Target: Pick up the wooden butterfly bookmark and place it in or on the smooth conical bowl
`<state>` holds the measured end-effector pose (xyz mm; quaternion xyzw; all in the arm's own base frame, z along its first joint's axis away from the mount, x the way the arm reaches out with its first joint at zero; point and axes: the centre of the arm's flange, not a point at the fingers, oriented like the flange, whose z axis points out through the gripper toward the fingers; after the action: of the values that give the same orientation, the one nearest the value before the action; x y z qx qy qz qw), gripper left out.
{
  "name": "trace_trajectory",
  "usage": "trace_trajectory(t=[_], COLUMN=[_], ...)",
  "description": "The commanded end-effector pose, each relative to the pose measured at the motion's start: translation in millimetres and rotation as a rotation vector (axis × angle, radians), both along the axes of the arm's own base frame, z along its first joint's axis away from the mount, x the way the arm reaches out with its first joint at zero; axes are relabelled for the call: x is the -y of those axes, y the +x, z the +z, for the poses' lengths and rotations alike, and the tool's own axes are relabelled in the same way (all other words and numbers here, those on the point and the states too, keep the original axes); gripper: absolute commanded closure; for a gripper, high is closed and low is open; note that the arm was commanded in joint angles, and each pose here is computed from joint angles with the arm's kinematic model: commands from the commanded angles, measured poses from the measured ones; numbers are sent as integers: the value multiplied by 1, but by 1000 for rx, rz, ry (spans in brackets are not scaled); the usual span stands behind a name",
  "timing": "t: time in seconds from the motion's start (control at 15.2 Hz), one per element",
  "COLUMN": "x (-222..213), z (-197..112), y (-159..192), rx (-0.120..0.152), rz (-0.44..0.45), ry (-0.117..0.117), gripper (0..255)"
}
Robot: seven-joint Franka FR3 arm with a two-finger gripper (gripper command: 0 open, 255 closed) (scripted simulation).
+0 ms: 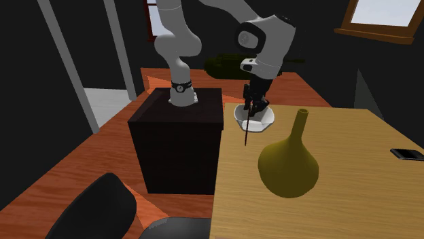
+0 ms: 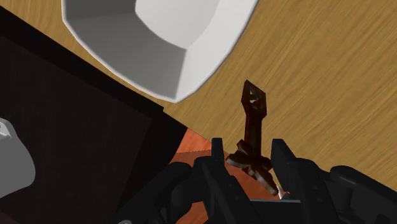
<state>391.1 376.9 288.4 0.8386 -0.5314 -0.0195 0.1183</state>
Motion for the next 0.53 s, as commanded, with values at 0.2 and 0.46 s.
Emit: trace_trajectory(t=[0.2, 0.46], x=[0, 0], z=[20, 42], y=[-1, -1], rx=[-2, -2], rz=[0, 0], ry=[-1, -1], gripper=[255, 255])
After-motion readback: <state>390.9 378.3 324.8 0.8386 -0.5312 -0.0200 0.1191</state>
